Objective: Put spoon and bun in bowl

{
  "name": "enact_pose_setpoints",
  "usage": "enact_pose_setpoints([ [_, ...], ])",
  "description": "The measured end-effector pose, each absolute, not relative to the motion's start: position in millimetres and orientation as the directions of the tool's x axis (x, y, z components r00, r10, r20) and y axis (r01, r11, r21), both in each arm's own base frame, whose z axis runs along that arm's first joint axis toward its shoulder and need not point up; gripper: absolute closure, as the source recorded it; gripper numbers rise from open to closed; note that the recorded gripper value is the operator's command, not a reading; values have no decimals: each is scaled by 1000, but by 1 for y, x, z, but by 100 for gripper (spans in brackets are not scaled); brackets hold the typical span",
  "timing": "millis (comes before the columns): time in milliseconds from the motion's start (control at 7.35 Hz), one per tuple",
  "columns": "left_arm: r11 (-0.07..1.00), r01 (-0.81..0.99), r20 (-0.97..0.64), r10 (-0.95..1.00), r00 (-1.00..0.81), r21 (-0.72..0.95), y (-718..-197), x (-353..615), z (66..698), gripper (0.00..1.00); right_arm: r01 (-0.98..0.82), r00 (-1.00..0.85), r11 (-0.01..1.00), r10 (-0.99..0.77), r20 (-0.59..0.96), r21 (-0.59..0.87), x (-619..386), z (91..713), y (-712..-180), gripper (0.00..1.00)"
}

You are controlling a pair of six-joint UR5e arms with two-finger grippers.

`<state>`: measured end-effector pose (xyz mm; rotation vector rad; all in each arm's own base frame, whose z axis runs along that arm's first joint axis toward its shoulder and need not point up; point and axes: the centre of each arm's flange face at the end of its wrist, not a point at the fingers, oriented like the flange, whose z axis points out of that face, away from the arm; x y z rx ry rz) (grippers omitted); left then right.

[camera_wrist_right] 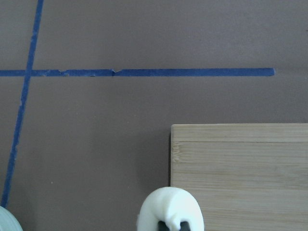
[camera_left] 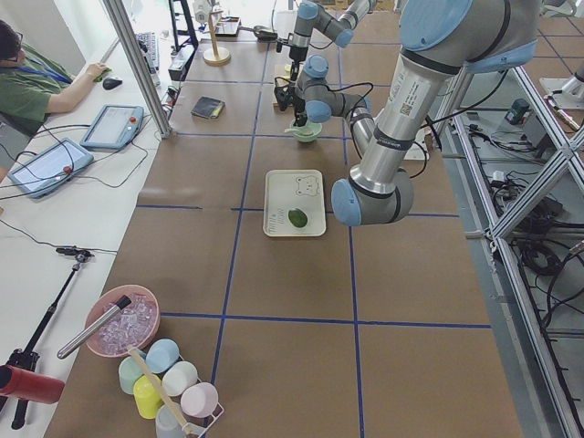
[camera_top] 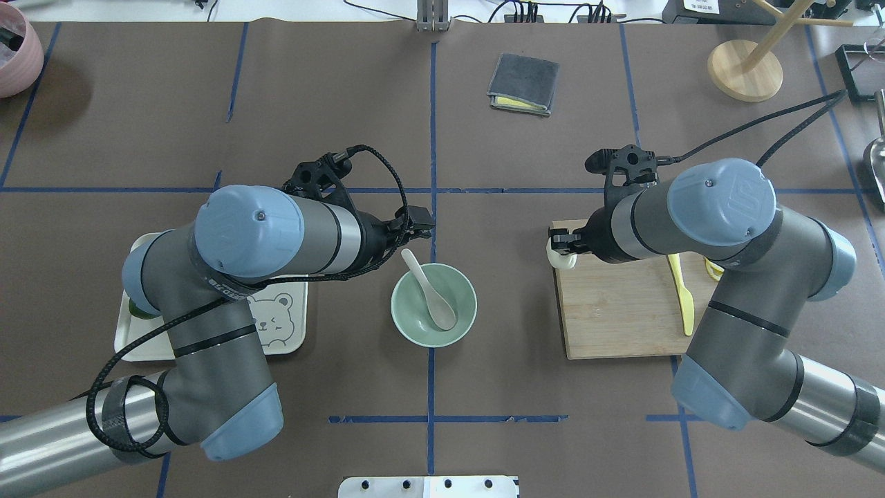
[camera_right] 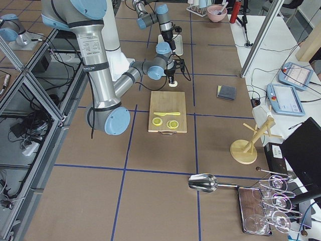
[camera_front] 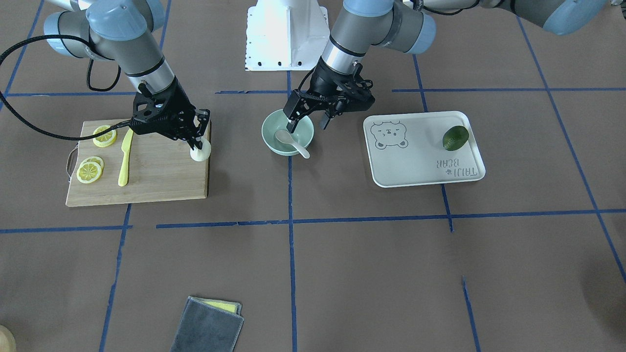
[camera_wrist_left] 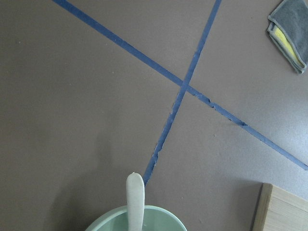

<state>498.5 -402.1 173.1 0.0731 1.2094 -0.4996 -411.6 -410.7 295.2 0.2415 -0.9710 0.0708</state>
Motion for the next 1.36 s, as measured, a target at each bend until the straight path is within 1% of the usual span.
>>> enact_pose_setpoints([
  [272, 910, 406, -896, -249, 368, -86, -437, 454, 180, 0, -185, 536, 973, -20, 844, 140, -429, 245, -415, 100],
  [544, 923, 380, -866, -142, 480, 59, -475, 388, 193, 0, -192, 514, 977, 20, 858, 93, -469, 190, -414, 100],
  [816, 925, 335, -825, -46, 564, 178, -499, 327, 223, 0, -195, 510, 978, 38, 860, 72, -514, 164, -396, 100],
  [952, 923, 317, -805, -14, 593, 217, -509, 304, 236, 0, -188, 509, 980, 38, 860, 68, -529, 160, -383, 71],
  [1088, 922, 300, -788, 9, 616, 246, -515, 290, 247, 0, -181, 509, 982, 40, 860, 62, -539, 159, -372, 1],
  [1361, 919, 284, -768, 30, 640, 273, -523, 277, 257, 0, -170, 521, 984, 46, 853, 51, -548, 167, -361, 0],
])
